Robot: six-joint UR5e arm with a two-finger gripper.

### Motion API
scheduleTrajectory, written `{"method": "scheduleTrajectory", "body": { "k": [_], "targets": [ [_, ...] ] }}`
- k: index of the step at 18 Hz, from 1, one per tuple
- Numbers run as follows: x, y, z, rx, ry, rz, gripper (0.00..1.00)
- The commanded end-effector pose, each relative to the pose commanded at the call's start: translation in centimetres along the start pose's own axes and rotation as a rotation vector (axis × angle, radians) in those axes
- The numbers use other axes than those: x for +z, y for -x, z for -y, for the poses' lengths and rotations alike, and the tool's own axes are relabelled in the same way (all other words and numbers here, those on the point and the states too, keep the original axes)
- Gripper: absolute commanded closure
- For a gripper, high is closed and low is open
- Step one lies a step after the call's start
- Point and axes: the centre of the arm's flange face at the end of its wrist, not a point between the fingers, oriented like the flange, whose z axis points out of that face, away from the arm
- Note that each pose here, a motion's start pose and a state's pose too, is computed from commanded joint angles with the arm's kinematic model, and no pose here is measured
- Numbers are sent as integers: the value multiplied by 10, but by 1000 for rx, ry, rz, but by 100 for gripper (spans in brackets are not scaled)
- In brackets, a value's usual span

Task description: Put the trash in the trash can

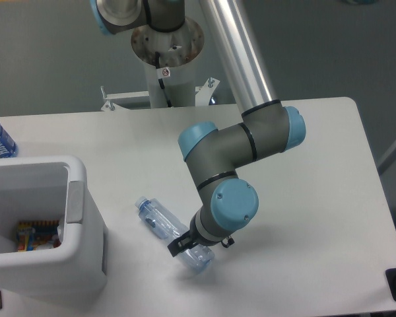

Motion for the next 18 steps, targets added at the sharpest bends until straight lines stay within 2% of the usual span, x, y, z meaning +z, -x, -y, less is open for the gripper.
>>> {"method": "scheduleTrajectory", "body": {
  "k": [17,18],
  "targets": [
    [26,0,10,-4,28,21,0],
    [26,0,10,-4,28,21,4]
  ]
}}
